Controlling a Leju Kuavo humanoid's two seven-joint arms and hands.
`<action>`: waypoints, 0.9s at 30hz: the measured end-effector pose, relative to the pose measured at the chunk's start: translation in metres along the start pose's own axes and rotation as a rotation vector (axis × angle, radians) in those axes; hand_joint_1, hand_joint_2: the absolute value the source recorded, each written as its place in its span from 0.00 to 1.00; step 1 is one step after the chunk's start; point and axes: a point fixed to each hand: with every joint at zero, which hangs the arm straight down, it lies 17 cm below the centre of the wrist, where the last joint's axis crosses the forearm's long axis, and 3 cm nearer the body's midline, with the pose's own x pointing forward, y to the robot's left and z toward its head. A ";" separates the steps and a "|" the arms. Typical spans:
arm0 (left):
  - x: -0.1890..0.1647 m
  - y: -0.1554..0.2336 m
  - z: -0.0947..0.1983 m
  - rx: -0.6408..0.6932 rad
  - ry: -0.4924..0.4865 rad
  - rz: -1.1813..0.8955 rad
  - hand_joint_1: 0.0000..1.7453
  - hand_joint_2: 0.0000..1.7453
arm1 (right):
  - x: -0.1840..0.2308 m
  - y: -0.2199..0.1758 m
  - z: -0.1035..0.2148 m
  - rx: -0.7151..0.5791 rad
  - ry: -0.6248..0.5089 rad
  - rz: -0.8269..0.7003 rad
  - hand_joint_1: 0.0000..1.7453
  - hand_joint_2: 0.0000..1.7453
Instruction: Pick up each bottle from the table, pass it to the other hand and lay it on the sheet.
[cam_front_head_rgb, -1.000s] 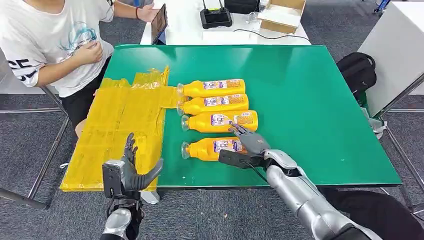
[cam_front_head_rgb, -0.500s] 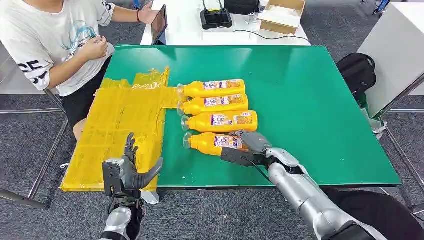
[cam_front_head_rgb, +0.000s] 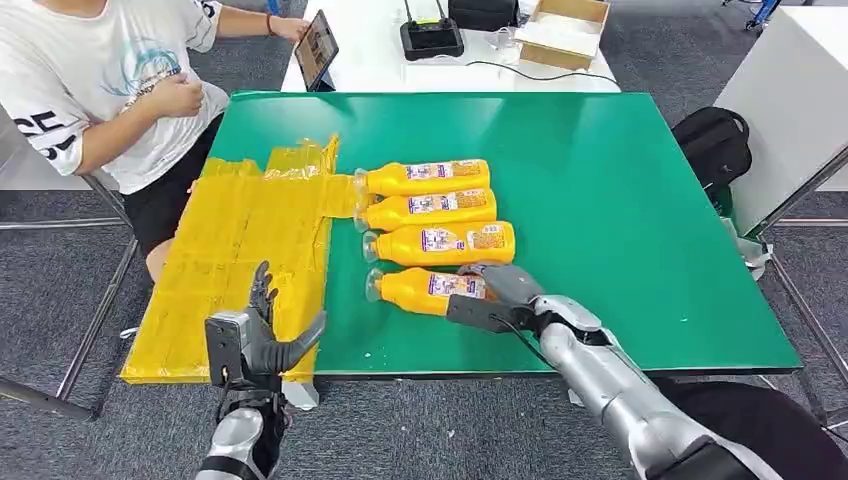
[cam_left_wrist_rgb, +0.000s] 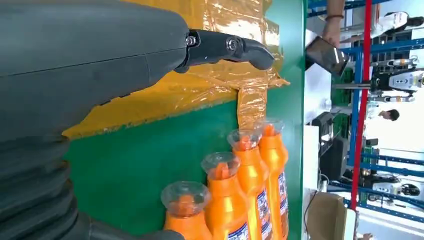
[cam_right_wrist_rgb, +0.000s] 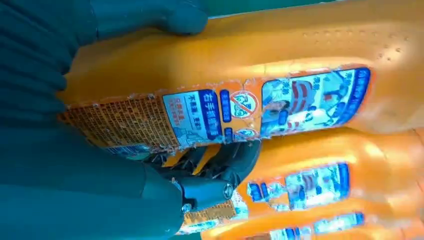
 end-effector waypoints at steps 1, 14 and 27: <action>0.000 0.000 0.000 0.002 -0.002 0.003 0.00 1.00 | 0.007 -0.002 0.002 -0.035 -0.037 -0.043 1.00 1.00; 0.000 0.002 0.007 0.011 -0.008 0.017 0.00 1.00 | 0.116 -0.083 0.063 -0.604 -0.419 -0.339 1.00 1.00; 0.029 -0.039 0.016 -0.144 -0.027 0.294 0.00 1.00 | 0.134 -0.137 0.112 -0.891 -0.522 -0.388 1.00 1.00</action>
